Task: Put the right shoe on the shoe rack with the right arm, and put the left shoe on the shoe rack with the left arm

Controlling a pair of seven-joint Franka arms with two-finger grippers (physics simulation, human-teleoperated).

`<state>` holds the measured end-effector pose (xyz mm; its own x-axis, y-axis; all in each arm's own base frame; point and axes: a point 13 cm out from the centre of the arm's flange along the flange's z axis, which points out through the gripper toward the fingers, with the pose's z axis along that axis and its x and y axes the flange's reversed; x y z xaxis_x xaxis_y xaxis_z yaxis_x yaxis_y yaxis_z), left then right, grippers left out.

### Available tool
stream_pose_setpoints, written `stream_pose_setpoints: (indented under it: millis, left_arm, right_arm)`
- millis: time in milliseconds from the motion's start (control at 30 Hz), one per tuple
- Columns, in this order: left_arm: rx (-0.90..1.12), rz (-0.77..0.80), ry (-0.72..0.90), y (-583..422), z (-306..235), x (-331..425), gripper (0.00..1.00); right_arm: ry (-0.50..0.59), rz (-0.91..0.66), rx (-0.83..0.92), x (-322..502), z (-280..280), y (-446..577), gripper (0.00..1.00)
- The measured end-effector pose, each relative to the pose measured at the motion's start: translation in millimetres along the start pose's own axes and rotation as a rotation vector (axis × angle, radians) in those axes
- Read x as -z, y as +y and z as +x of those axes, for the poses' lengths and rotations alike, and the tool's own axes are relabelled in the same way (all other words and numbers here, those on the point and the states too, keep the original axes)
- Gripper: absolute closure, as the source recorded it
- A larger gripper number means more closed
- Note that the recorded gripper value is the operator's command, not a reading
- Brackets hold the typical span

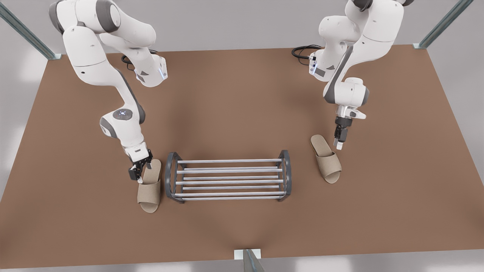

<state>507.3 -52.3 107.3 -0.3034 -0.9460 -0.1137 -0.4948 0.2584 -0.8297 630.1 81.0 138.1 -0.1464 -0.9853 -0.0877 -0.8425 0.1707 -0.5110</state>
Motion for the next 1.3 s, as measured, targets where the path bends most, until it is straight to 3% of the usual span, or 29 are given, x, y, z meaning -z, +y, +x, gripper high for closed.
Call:
stream_pose_setpoints:
  millis: [333, 700, 733, 800, 867, 967, 1133, 1200, 1300]
  left_arm:
    - [-0.168, -0.033, 0.076, 12.9, 41.8, -4.5, 0.0]
    - [-0.006, -0.037, 0.072, 6.9, 39.7, -16.1, 0.0]
    - [0.015, -0.036, 0.071, 5.6, 38.9, -20.2, 0.0]
    - [0.052, -0.028, 0.072, 1.0, 38.4, -26.0, 0.0]
    - [0.081, -0.023, 0.072, -2.9, 37.7, -29.8, 0.0]
    - [0.118, -0.023, 0.072, -3.9, 37.2, -37.6, 0.0]
    - [0.175, -0.022, 0.061, -4.7, 29.2, -49.6, 0.0]
    - [0.194, -0.016, 0.054, -8.1, 23.8, -53.2, 0.0]
    - [0.215, -0.008, 0.049, -12.4, 20.2, -56.6, 0.0]
  right_arm:
    - [0.058, -0.045, 0.171, -49.0, 17.7, 16.9, 0.0]
    - [0.065, 0.001, 0.161, -87.3, 20.5, -21.4, 0.03]
    - [0.064, 0.009, 0.157, -90.3, 22.6, -26.0, 0.06]
    - [0.059, 0.022, 0.15, -92.8, 25.6, -33.4, 0.31]
    - [0.053, 0.032, 0.145, -92.5, 26.0, -38.0, 0.48]
    - [0.042, 0.047, 0.139, -91.6, 23.6, -45.7, 0.57]
    - [0.023, 0.118, 0.131, -76.8, 8.7, -86.6, 0.57]
    - [0.017, 0.155, 0.116, -68.6, 4.5, -109.7, 0.75]
    - [0.011, 0.227, 0.085, -37.8, 3.9, -152.4, 0.79]
